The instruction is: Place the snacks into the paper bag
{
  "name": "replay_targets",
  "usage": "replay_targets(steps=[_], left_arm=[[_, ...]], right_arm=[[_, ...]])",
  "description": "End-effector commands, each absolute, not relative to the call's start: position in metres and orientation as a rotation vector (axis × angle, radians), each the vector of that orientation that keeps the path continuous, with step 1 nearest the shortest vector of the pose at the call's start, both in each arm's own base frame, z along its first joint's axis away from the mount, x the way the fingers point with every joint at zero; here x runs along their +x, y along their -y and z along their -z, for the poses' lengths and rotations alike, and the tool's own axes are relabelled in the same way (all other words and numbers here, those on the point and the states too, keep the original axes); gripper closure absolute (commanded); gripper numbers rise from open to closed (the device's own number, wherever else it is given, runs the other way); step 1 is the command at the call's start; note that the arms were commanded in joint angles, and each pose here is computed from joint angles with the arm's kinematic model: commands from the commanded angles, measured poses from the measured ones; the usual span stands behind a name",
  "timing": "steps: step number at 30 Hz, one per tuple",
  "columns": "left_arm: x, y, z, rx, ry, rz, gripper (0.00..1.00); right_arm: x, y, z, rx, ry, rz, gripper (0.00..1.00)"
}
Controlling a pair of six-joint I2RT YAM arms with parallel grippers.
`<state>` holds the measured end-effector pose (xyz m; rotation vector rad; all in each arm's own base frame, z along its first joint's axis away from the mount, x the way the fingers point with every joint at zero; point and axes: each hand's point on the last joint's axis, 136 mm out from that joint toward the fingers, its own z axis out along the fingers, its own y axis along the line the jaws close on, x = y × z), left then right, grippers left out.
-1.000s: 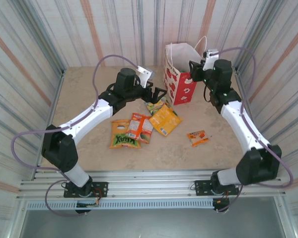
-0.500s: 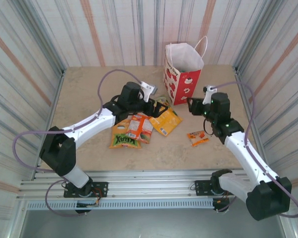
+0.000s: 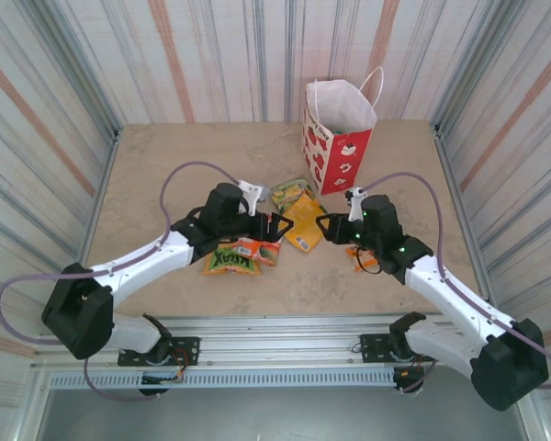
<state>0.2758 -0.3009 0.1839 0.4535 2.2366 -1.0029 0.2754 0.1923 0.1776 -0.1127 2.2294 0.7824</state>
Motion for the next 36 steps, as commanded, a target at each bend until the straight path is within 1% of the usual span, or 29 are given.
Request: replay_targets(steps=[1,9,12,16,18,21,25,30,36], left_arm=[[0.263,0.286,-0.173,0.391,-2.29,0.987,0.03],[0.242,0.254,-0.15,0.349,-2.366,0.882,0.03],[0.236,0.245,-0.142,0.341,-2.373,0.858,0.03],[0.233,0.227,-0.126,0.305,-2.407,0.77,0.05],[0.235,0.217,-0.117,0.247,-2.435,0.741,0.05],[0.239,0.203,-0.107,0.137,-2.472,0.721,0.06],[0.247,0.194,-0.105,0.097,-2.465,0.691,0.14],[0.26,0.187,-0.103,0.089,-2.485,0.658,0.15],[0.27,0.188,-0.095,0.074,-2.537,0.696,0.15]], right_arm=[[0.262,-0.209,-0.16,-0.134,-2.274,-0.822,0.4],[0.234,-0.237,-0.12,-0.196,-2.363,-0.851,0.4],[0.232,-0.249,-0.111,-0.209,-2.379,-0.882,0.39],[0.235,-0.267,-0.101,-0.214,-2.41,-0.961,0.38],[0.235,-0.278,-0.099,-0.226,-2.427,-1.001,0.39],[0.237,-0.288,-0.095,-0.247,-2.448,-0.987,0.39],[0.249,-0.291,-0.087,-0.231,-2.457,-0.926,0.39],[0.264,-0.297,-0.082,-0.201,-2.445,-0.885,0.41],[0.269,-0.304,-0.077,-0.218,-2.453,-0.845,0.41]])
